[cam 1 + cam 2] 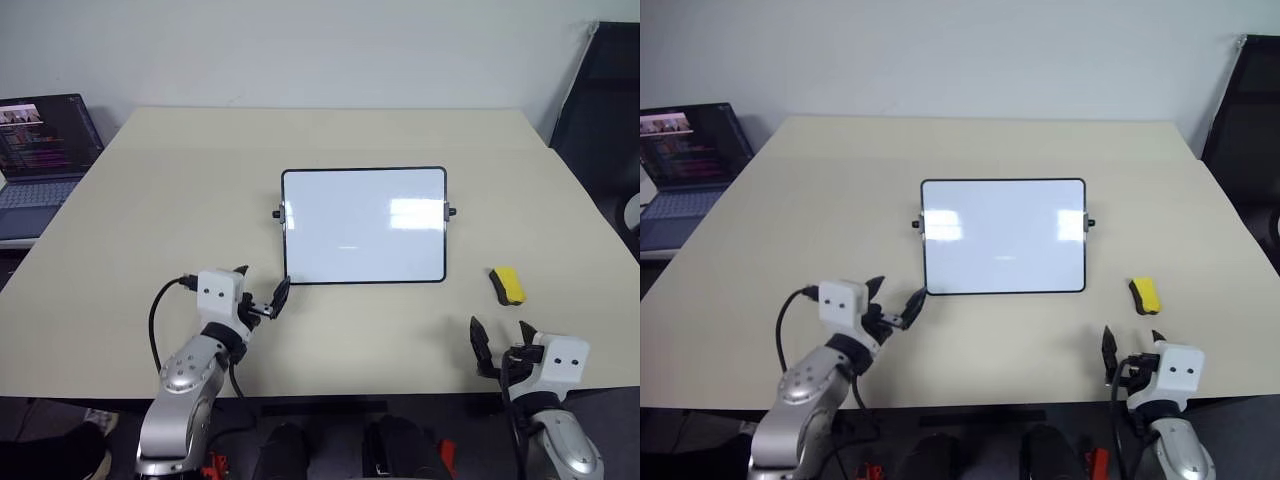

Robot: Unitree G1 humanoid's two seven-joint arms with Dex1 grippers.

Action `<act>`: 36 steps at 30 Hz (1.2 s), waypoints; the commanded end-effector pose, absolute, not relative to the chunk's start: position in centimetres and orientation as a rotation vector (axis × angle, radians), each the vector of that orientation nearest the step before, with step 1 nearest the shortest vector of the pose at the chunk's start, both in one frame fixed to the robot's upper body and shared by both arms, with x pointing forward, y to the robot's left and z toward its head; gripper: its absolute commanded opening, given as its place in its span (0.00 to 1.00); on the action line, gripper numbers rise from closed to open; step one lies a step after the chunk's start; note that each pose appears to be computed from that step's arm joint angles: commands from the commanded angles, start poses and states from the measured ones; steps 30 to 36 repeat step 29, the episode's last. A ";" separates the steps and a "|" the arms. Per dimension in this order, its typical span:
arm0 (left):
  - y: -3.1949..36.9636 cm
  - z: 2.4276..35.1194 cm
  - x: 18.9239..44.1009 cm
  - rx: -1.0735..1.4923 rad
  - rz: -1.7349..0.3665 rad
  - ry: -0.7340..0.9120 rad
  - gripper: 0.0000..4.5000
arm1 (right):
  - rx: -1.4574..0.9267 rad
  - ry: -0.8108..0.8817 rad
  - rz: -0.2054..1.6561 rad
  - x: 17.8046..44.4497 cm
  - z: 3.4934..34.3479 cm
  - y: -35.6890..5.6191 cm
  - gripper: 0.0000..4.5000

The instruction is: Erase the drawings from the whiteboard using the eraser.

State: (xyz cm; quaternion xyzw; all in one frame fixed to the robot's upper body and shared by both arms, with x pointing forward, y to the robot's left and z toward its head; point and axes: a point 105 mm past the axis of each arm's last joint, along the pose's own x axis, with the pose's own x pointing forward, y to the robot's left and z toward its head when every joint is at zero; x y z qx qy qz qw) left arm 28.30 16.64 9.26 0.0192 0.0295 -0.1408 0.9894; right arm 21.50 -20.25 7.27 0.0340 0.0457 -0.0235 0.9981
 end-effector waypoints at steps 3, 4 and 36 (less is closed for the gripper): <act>15.3 10.7 27.9 0.035 -0.306 0.011 1.00 | 0.066 0.035 -0.049 21.8 8.7 -19.6 0.99; 15.2 10.6 27.9 0.033 -0.308 0.013 1.00 | 0.069 0.037 -0.049 21.8 8.7 -19.5 0.99; 15.6 11.0 27.8 0.040 -0.338 0.011 1.00 | 0.113 0.097 -0.089 18.8 4.7 -23.4 0.99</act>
